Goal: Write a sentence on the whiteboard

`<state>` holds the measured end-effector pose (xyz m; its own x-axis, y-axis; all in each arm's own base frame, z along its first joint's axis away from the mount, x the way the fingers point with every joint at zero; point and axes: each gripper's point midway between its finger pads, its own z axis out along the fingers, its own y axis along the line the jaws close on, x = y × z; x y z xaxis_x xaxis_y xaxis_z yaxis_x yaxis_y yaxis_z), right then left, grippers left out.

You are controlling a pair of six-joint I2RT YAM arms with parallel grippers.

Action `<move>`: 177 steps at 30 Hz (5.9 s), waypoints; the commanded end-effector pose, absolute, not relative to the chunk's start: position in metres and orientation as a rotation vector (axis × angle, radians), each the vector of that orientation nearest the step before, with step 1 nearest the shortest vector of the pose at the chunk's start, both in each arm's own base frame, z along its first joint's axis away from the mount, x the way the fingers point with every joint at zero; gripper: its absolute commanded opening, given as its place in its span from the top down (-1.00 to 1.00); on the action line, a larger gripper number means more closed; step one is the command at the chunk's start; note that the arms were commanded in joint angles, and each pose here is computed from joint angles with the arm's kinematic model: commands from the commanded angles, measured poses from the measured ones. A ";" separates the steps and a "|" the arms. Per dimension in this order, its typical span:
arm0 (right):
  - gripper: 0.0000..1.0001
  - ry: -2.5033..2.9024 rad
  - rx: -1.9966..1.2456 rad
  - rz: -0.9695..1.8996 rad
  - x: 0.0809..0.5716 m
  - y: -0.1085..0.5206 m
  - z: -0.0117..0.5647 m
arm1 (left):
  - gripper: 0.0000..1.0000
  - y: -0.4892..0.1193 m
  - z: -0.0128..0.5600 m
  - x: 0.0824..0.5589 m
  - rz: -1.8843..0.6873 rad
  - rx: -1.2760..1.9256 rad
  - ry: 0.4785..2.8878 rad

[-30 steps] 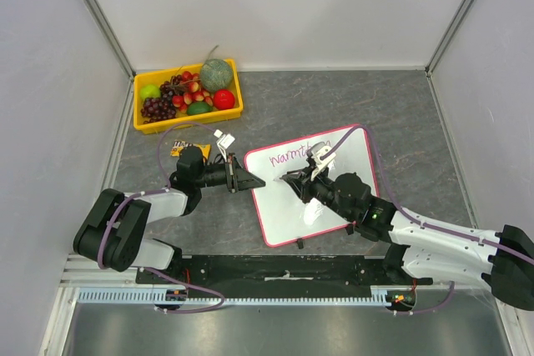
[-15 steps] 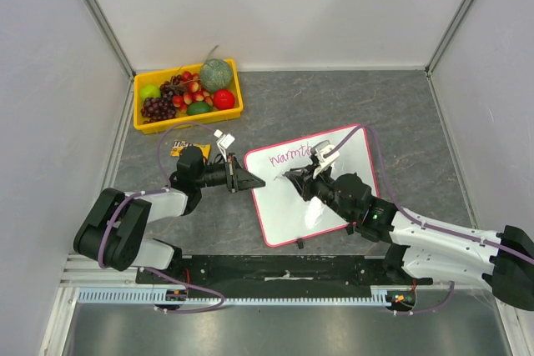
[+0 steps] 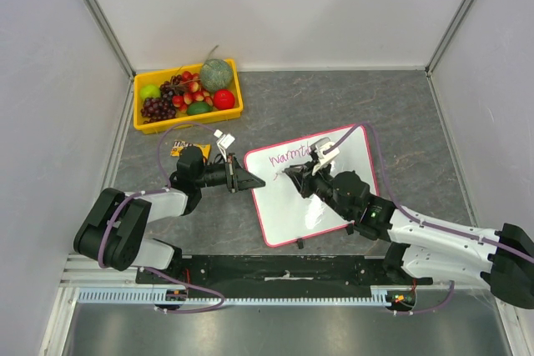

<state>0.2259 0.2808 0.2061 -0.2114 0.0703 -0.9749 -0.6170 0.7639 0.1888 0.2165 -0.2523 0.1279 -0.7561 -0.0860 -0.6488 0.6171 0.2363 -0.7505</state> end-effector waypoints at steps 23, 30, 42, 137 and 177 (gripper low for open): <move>1.00 1.783 -0.491 0.672 0.213 0.276 0.174 | 0.96 -0.250 0.103 0.216 -1.445 0.644 1.895; 1.00 1.800 -0.473 0.650 0.212 0.268 0.168 | 0.96 -0.250 0.103 0.217 -1.441 0.640 1.896; 1.00 1.774 -0.419 0.609 0.222 0.265 0.182 | 0.96 -0.250 0.103 0.217 -1.441 0.641 1.896; 1.00 1.733 -0.273 0.506 0.241 0.246 0.210 | 0.96 -0.250 0.103 0.216 -1.448 0.643 1.899; 1.00 1.728 -0.326 0.657 0.222 0.258 0.207 | 0.96 -0.250 0.102 0.216 -1.452 0.643 1.903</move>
